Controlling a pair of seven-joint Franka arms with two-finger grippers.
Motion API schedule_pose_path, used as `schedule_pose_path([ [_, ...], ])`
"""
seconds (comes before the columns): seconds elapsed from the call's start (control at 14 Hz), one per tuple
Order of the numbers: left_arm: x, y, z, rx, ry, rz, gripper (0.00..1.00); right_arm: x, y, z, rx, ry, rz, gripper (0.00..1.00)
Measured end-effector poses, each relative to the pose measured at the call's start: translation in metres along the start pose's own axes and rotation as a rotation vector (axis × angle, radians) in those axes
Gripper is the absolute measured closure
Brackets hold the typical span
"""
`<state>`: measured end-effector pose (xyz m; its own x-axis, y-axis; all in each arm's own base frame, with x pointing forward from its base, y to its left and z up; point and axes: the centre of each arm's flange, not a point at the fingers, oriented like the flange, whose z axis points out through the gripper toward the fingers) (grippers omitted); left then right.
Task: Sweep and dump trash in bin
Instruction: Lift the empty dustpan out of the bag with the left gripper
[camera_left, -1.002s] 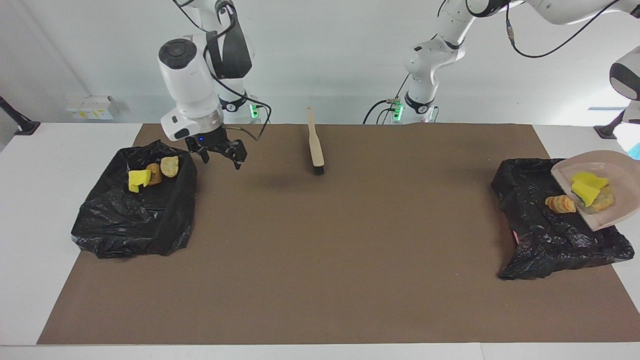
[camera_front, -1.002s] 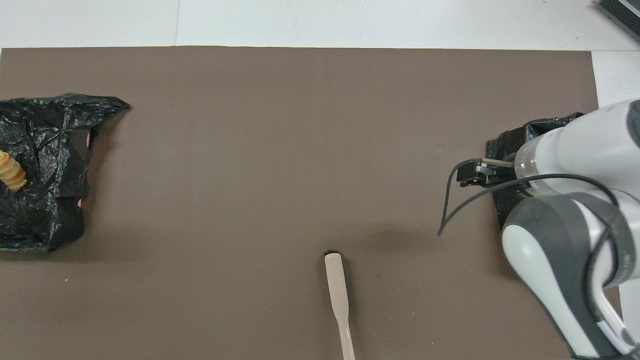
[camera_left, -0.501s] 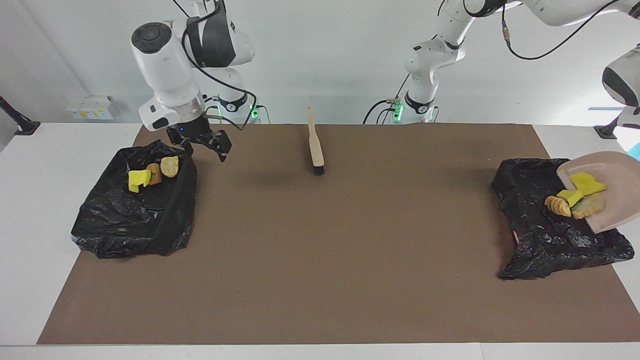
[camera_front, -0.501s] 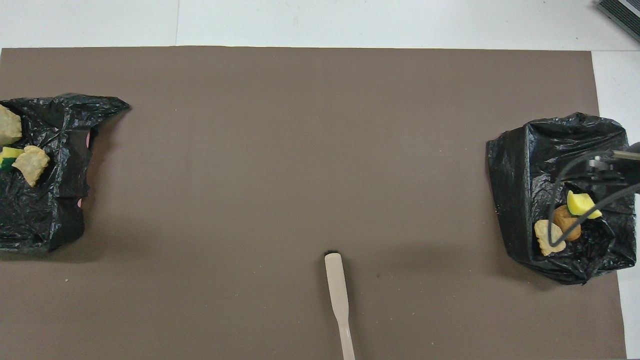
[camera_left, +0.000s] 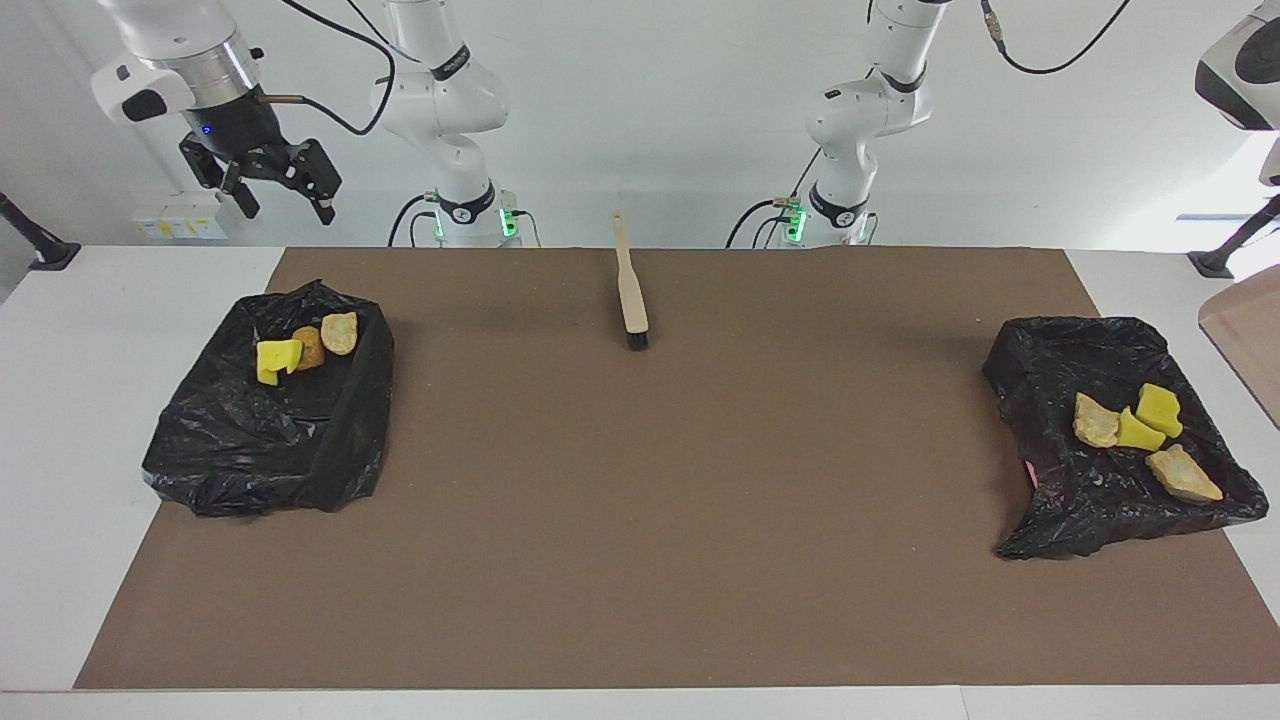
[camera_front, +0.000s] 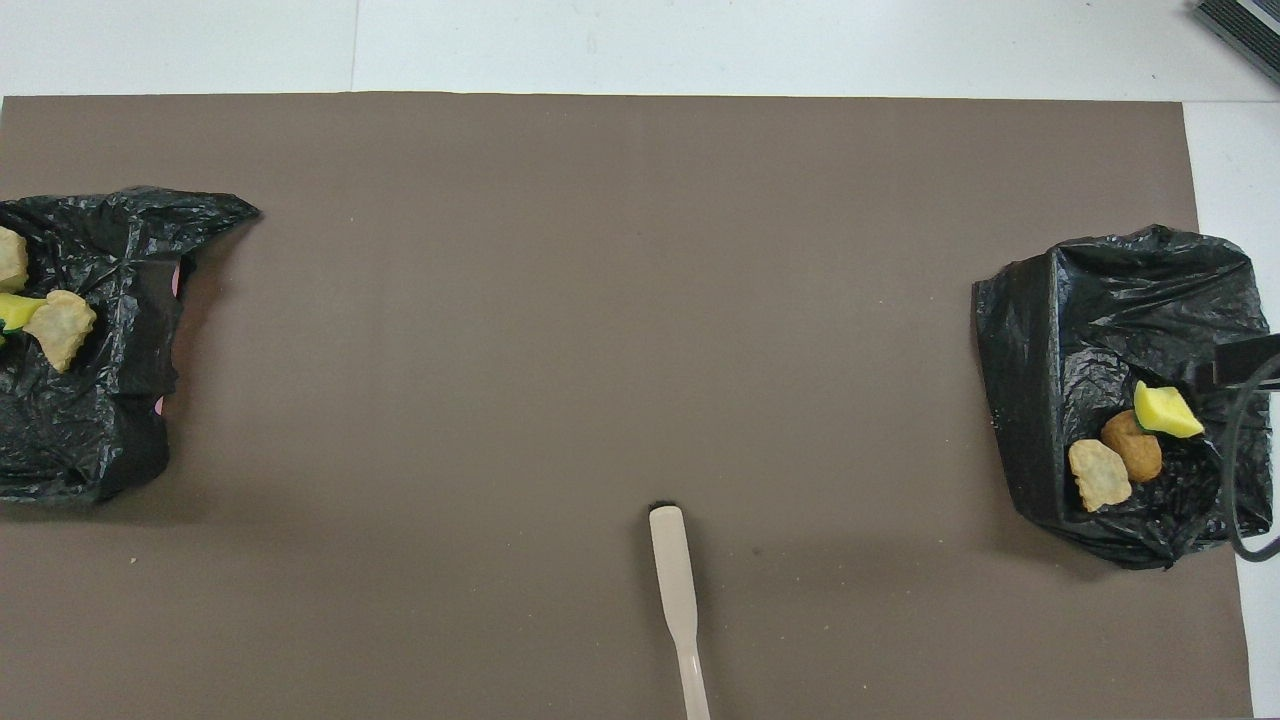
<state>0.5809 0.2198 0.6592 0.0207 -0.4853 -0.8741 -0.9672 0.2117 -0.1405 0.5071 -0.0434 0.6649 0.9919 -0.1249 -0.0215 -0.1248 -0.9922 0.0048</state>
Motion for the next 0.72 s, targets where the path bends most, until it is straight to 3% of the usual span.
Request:
schedule_pose_path([
  [0.21, 0.03, -0.017, -0.033, -0.033, 0.041, 0.03, 0.69, 0.0, -0.003, 0.002, -0.001, -0.004, -0.006, 0.0],
  [0.72, 0.13, -0.044, -0.15, -0.09, 0.341, 0.035, 0.69, 0.0, -0.005, 0.002, -0.001, -0.004, -0.009, 0.0],
])
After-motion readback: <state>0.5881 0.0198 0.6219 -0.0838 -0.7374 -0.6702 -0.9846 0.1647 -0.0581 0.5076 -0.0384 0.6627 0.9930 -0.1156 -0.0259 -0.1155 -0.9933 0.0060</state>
